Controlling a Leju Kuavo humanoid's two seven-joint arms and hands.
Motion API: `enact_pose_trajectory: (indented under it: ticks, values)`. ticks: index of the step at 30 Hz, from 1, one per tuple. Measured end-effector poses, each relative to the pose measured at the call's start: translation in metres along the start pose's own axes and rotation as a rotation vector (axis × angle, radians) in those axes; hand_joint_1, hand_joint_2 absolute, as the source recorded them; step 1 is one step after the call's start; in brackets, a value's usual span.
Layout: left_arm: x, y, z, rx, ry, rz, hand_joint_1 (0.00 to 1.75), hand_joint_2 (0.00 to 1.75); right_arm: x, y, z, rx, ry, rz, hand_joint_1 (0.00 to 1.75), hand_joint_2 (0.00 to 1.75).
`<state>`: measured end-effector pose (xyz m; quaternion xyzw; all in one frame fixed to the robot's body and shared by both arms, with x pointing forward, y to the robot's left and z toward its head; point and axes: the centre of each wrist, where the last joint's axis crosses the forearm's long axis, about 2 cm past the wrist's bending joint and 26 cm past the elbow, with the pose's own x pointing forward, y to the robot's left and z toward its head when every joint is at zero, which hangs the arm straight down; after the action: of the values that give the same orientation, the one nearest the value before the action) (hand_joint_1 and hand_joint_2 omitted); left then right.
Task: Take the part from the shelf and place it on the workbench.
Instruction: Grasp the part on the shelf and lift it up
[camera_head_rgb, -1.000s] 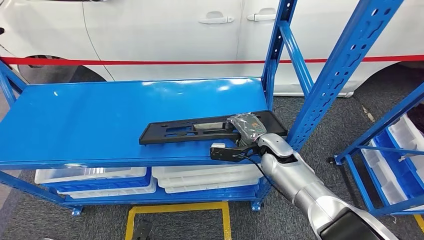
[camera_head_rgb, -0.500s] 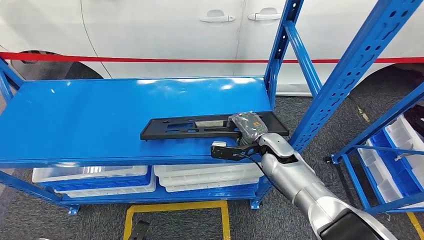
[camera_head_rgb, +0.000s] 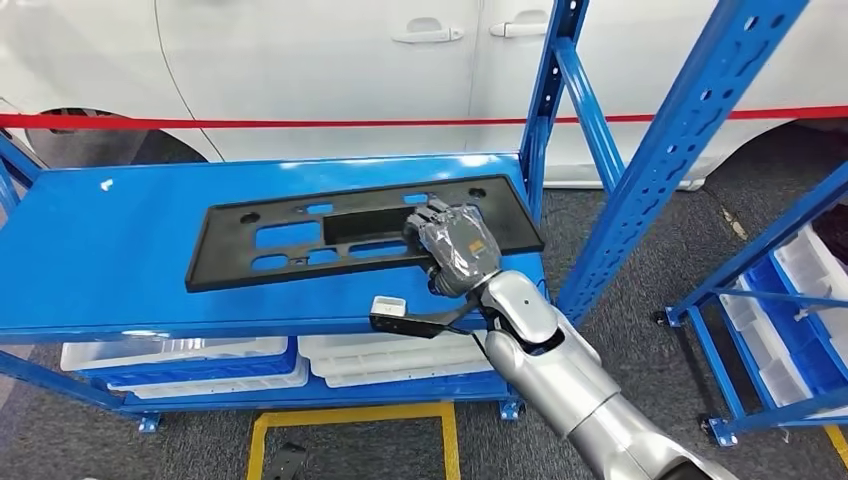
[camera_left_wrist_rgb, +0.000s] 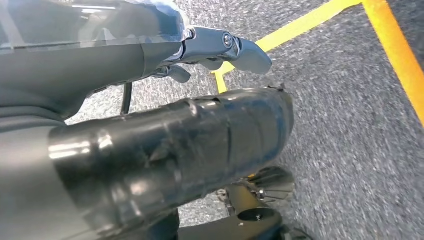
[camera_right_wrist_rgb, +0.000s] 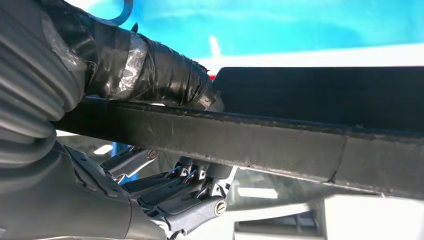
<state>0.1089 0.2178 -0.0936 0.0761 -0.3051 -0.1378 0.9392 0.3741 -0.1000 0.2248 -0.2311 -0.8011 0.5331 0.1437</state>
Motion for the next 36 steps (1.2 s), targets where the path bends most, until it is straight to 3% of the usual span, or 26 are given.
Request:
enact_pose_trajectory:
  ticks: [18, 22, 36]
  values:
    - [-0.004, -0.001, 0.001, -0.011, -0.02, 0.002, 0.0, 0.0, 0.088, -0.014, -0.026, -0.107, -0.164, -0.002, 1.75, 1.75]
    - [-0.006, -0.001, 0.002, -0.026, -0.041, 0.01, 0.0, 1.75, 0.099, -0.012, -0.023, -0.128, -0.176, 0.028, 1.75, 1.75]
    - [-0.013, 0.002, 0.004, -0.017, -0.025, 0.015, 0.0, 1.75, 0.122, -0.015, -0.022, -0.178, -0.21, 0.019, 1.75, 1.75]
